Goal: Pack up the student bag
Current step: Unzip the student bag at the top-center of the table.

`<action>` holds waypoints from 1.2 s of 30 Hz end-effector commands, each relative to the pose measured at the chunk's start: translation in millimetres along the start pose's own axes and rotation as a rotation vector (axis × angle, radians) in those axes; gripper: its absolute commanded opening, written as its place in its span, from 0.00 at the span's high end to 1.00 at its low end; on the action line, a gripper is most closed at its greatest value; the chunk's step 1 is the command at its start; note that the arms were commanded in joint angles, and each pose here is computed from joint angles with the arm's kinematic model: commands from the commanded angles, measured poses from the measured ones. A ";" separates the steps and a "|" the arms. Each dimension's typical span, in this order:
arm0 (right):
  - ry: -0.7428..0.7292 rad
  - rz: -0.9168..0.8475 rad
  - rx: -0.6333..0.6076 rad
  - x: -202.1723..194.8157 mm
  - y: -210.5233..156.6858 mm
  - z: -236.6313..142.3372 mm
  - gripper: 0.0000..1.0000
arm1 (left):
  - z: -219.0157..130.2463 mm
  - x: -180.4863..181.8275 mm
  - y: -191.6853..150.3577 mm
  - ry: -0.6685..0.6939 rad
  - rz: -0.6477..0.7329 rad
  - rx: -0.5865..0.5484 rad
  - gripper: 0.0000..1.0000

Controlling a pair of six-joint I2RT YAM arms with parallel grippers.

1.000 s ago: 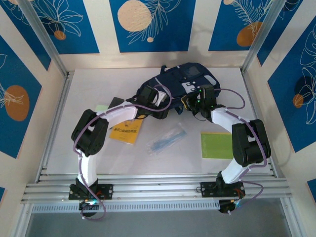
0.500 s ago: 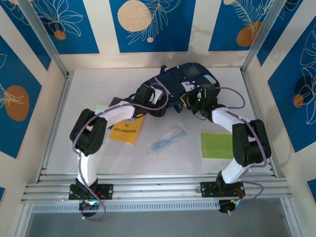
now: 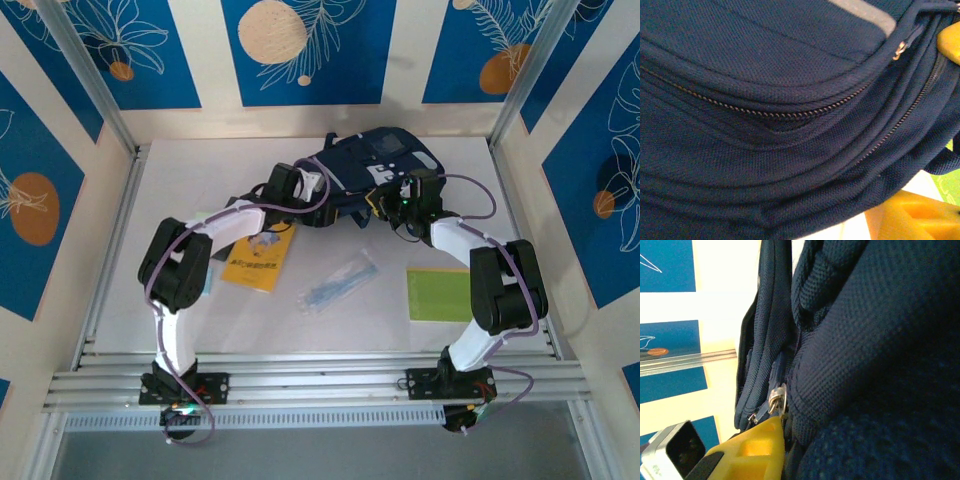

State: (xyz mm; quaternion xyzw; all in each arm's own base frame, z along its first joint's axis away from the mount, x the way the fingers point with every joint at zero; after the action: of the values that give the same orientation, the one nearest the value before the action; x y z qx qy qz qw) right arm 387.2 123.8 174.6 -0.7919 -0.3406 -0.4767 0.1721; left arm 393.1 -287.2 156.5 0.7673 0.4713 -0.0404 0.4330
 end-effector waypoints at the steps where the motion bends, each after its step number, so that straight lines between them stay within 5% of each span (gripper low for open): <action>1: 0.131 -0.101 0.096 26.3 -8.8 0.1 1.00 | 6.1 -10.1 14.9 -0.120 -0.005 -0.032 0.46; 18: 0.119 -0.076 0.102 21.4 -3.6 3.8 1.00 | 17.4 -1.1 -1.3 -0.017 0.051 0.069 0.72; 23: 0.117 -0.078 0.094 21.3 -1.9 1.6 1.00 | 20.7 7.2 -6.6 0.048 0.077 0.113 0.98; 36: 0.080 -0.069 0.033 4.4 24.4 -21.4 1.00 | -27.6 53.9 -13.4 0.321 0.083 0.113 1.00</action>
State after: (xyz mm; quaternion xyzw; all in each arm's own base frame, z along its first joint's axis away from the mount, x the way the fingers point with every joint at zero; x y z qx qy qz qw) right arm 388.3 111.0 162.0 -0.7899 -0.3495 -0.4628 0.1996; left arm 391.3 -279.9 143.9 0.8148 0.4420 0.0047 0.3752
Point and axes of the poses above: each hand's point on the last joint's axis, 136 mm out from that joint toward the fingers, its own z axis out along the fingers, its own x axis along the line the jaws close on, y = z × x, the point moved 7 cm from there along -z, back along the fingers, and after that the axes turned 2 degrees about z, right-handed, at the moved point
